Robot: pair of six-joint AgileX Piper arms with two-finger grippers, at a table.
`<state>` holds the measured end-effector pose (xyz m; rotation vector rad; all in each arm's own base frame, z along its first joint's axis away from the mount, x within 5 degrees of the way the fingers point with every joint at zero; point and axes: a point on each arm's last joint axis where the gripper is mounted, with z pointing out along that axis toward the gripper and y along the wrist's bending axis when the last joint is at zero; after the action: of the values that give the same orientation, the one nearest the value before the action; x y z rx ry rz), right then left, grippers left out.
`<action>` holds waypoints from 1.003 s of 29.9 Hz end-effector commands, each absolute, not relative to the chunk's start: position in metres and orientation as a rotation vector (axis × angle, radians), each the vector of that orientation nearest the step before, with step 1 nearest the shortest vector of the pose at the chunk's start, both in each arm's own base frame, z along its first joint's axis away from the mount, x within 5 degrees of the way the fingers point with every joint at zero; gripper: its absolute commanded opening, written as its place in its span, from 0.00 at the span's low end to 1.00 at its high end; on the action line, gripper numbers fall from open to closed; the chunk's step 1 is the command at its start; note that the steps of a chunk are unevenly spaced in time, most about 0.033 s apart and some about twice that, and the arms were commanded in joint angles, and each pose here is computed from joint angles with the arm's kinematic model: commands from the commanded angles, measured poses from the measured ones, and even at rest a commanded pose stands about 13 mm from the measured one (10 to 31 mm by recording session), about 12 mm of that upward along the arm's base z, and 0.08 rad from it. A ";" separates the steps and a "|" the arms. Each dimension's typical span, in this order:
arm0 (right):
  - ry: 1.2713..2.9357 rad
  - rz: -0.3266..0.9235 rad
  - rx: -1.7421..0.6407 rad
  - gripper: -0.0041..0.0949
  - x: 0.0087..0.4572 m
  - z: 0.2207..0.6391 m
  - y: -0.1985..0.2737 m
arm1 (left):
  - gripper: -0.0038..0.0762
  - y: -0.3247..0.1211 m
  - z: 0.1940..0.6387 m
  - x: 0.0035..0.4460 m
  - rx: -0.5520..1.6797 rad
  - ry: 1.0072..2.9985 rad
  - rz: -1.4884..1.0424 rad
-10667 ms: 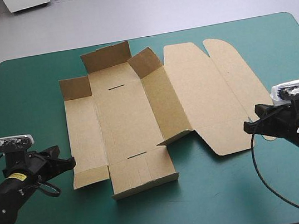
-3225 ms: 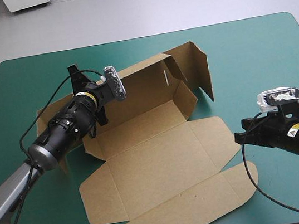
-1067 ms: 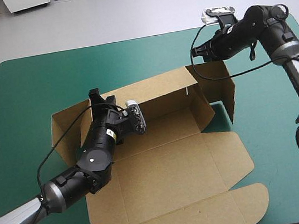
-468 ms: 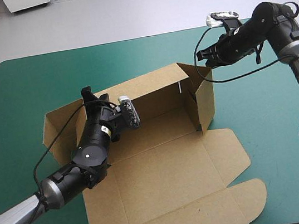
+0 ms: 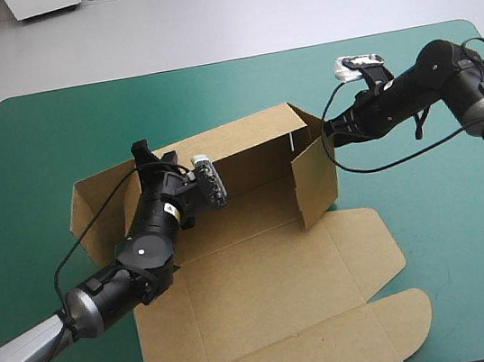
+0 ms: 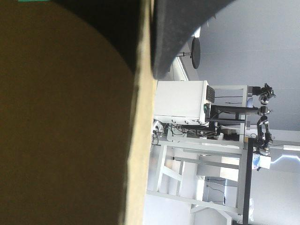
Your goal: Fold the box
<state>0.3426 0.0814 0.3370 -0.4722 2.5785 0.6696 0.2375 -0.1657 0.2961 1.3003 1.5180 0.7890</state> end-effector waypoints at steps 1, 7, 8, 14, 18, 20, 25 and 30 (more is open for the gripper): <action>2.455 0.695 -0.514 0.02 0.327 0.357 0.082 | 0.04 -0.164 0.313 0.236 1.225 1.505 0.771; 2.395 0.720 -0.610 0.02 0.312 0.354 0.084 | 0.03 -0.163 0.312 0.236 1.226 1.515 0.766; 2.374 0.719 -0.629 0.03 0.310 0.357 0.084 | 0.04 -0.164 0.312 0.236 1.225 1.518 0.760; 2.319 0.681 -0.687 0.19 0.306 0.364 0.085 | 0.03 -0.164 0.311 0.236 1.225 1.521 0.750; 2.343 0.669 -0.670 0.32 0.305 0.363 0.085 | 0.03 -0.164 0.311 0.236 1.224 1.524 0.751; 2.318 0.729 -0.683 0.31 0.295 0.375 0.088 | 0.04 -0.164 0.311 0.236 1.224 1.524 0.751; 2.078 0.656 -0.690 0.03 0.271 0.441 0.085 | 0.04 -0.164 0.311 0.236 1.222 1.528 0.748; 2.073 0.468 -0.501 0.02 0.291 0.468 0.072 | 0.03 -0.164 0.310 0.236 1.217 1.539 0.742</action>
<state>0.2837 0.0778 0.4443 -0.6127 2.1429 0.5368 0.2371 -0.1658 0.2951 1.2952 1.5349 0.7734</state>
